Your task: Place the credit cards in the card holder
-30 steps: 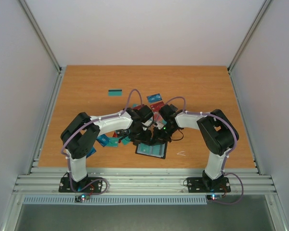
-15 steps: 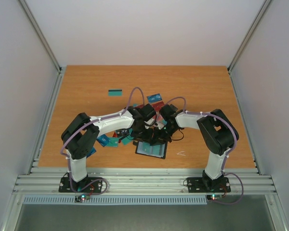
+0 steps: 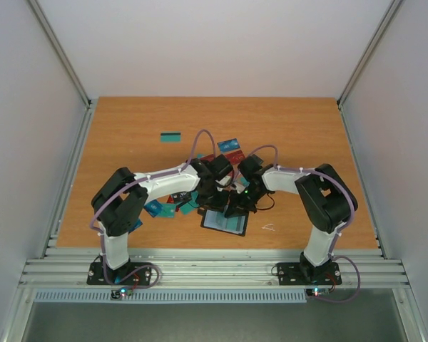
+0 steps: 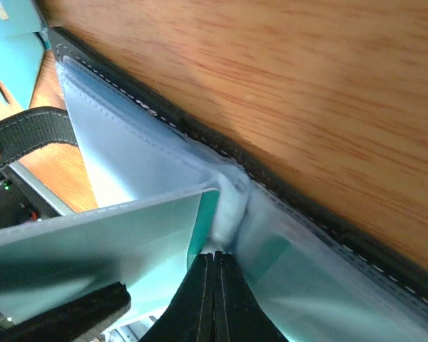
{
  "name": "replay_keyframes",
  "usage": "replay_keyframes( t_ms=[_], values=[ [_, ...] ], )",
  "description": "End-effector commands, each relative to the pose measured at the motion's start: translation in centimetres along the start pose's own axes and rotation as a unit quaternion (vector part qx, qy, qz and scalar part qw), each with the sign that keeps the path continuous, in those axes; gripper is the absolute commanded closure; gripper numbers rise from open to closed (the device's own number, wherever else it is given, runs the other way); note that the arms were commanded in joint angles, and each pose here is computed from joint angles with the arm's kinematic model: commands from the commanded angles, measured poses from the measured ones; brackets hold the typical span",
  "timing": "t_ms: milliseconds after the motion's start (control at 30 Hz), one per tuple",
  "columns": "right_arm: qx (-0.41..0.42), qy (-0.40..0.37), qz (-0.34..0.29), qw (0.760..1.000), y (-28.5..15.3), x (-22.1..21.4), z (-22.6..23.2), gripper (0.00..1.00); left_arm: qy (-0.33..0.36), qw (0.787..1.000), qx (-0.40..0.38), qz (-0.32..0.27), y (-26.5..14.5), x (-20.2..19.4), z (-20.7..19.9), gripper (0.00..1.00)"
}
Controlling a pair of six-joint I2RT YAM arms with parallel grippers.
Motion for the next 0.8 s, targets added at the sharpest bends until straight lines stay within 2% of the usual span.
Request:
replay_keyframes(
  t_ms=[0,233,367,533,667,767],
  values=[
    [-0.024,0.029,-0.008,0.999,-0.7,-0.5,-0.9,0.99,-0.001,1.0,-0.003,-0.003,0.9,0.4,-0.3,0.87],
    [-0.016,0.025,-0.023,0.999,-2.1,-0.5,-0.1,0.98,-0.002,1.0,0.009,-0.01,0.9,0.5,-0.2,0.97],
    [-0.009,0.015,-0.038,0.999,-4.0,-1.0,0.9,0.97,-0.011,1.0,0.019,-0.013,0.2,0.6,-0.2,0.99],
    [-0.04,0.005,-0.057,0.998,-5.9,-2.2,-0.1,0.93,-0.006,0.998,0.055,-0.018,-0.5,0.9,-0.7,0.98],
    [-0.073,0.034,-0.079,0.994,-8.4,-3.2,-1.8,0.9,-0.006,0.995,0.095,-0.025,-0.3,1.6,-1.6,0.96],
    [-0.085,0.048,-0.093,0.991,-10.1,-4.3,-1.9,0.86,-0.022,0.993,0.114,-0.014,0.3,1.7,-2.7,0.9]
  ],
)
Point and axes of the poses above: each gripper's point midway between its finger pads, its own y axis out along the fingers, its own z axis along the line the jaws close on, x = y × z, the point moved 3 cm from there along -y, back along the fingers, and after that the axes turned 2 degrees about -y, right-handed, at the moved point
